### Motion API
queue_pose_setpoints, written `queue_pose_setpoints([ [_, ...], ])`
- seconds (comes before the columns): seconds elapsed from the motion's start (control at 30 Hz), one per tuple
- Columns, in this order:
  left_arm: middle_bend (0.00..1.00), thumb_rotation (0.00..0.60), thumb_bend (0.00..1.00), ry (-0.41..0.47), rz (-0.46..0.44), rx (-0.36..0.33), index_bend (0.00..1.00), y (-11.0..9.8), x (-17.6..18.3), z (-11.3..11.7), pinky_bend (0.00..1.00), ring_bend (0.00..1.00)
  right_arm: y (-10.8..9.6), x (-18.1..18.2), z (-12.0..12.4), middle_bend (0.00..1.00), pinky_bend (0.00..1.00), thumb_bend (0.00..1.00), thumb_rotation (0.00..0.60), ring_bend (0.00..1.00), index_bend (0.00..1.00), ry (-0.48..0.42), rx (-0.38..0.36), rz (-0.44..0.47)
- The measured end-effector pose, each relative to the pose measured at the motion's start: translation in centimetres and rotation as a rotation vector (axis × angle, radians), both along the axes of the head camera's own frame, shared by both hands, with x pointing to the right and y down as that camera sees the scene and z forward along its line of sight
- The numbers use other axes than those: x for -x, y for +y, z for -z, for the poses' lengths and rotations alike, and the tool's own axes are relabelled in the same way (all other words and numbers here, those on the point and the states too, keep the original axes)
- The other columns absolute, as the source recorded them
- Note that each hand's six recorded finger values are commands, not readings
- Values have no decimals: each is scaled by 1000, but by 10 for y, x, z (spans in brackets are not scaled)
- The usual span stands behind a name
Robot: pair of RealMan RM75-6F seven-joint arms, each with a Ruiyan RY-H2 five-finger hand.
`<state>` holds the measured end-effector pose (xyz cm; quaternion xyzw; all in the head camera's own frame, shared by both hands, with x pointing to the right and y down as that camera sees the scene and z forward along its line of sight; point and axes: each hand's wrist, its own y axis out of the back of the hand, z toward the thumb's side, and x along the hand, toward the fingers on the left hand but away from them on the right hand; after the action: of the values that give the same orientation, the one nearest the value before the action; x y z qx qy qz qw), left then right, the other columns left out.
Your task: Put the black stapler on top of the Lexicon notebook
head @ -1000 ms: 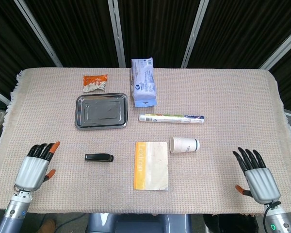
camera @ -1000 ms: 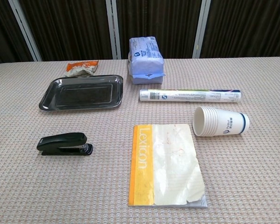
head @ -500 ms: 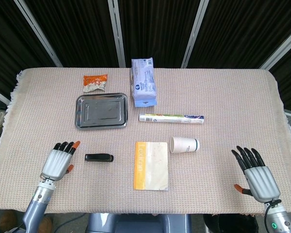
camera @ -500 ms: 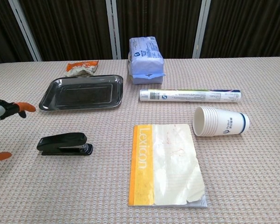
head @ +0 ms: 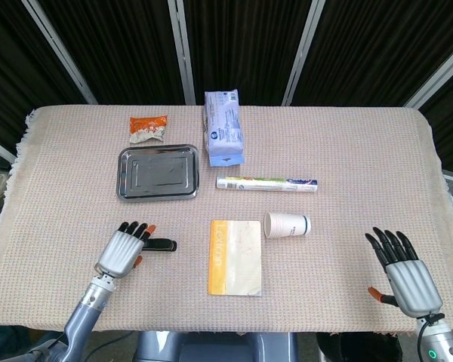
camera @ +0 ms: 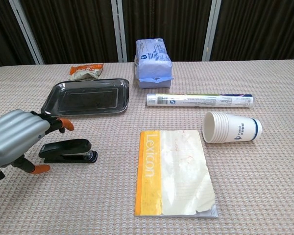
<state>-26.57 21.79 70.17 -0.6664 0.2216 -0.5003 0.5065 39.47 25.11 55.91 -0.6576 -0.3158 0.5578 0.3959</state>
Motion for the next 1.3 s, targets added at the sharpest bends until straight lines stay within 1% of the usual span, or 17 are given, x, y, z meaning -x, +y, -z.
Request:
queue_pose_setpoints([
  [0.03, 304, 600, 156, 4, -4, 3, 256, 0, -3, -1, 372, 282, 0, 0, 1, 0, 0, 25, 600, 0, 0, -1, -2, 1],
  [0.17, 397, 600, 194, 13, -10, -6, 376, -3, -10, -2, 442, 361, 0, 0, 3, 0, 0, 25, 600, 0, 0, -6, -6, 0],
  [0.2, 405, 600, 204, 14, -11, -11, 391, -3, -11, -1, 449, 370, 0, -1, 3, 0, 0, 25, 600, 0, 0, -8, -6, -1],
  [0.3, 451, 600, 271, 15, -10, -12, 484, -2, -13, -2, 492, 420, 0, -2, 4, 0, 0, 24, 600, 0, 0, -11, -8, -5],
  [0.4, 496, 600, 322, 10, -10, -19, 553, -3, -14, -3, 530, 462, 0, -2, 5, 0, 0, 25, 600, 0, 0, -13, -10, -6],
  [0.53, 520, 600, 347, -11, -7, -31, 597, -3, -13, -5, 556, 483, 0, -2, 7, 0, 0, 25, 600, 0, 0, -14, -14, -5],
  [0.63, 538, 600, 396, -28, 5, -35, 625, -6, -10, -8, 573, 499, 0, -3, 8, 0, 0, 25, 600, 0, 0, -16, -17, -7],
  [0.7, 551, 600, 414, -27, 21, -29, 642, -7, -8, -10, 582, 509, 0, -3, 8, 0, 0, 25, 600, 0, 0, -17, -18, -7],
  [0.8, 554, 600, 413, -12, 32, -32, 648, -9, -9, -8, 586, 513, 1, -3, 8, 0, 0, 26, 600, 0, 0, -16, -18, -6],
  [0.93, 556, 600, 410, 47, 33, -47, 652, -11, -16, -1, 588, 515, 1, -2, 6, 0, 0, 25, 600, 0, 0, -13, -14, -3],
  [1.1, 559, 600, 408, 173, 5, -73, 653, -15, -42, 12, 590, 516, 1, 0, 5, 0, 0, 25, 600, 0, 0, -16, -9, 2],
  [1.17, 560, 600, 406, 217, -5, -63, 654, -18, -56, 12, 590, 516, 1, 1, 6, 0, 0, 25, 600, 0, 0, -22, -9, 4],
  [1.3, 560, 600, 405, 269, -35, -33, 654, -22, -86, 7, 590, 516, 2, 1, 7, 0, 0, 26, 600, 0, 0, -32, -7, 7],
])
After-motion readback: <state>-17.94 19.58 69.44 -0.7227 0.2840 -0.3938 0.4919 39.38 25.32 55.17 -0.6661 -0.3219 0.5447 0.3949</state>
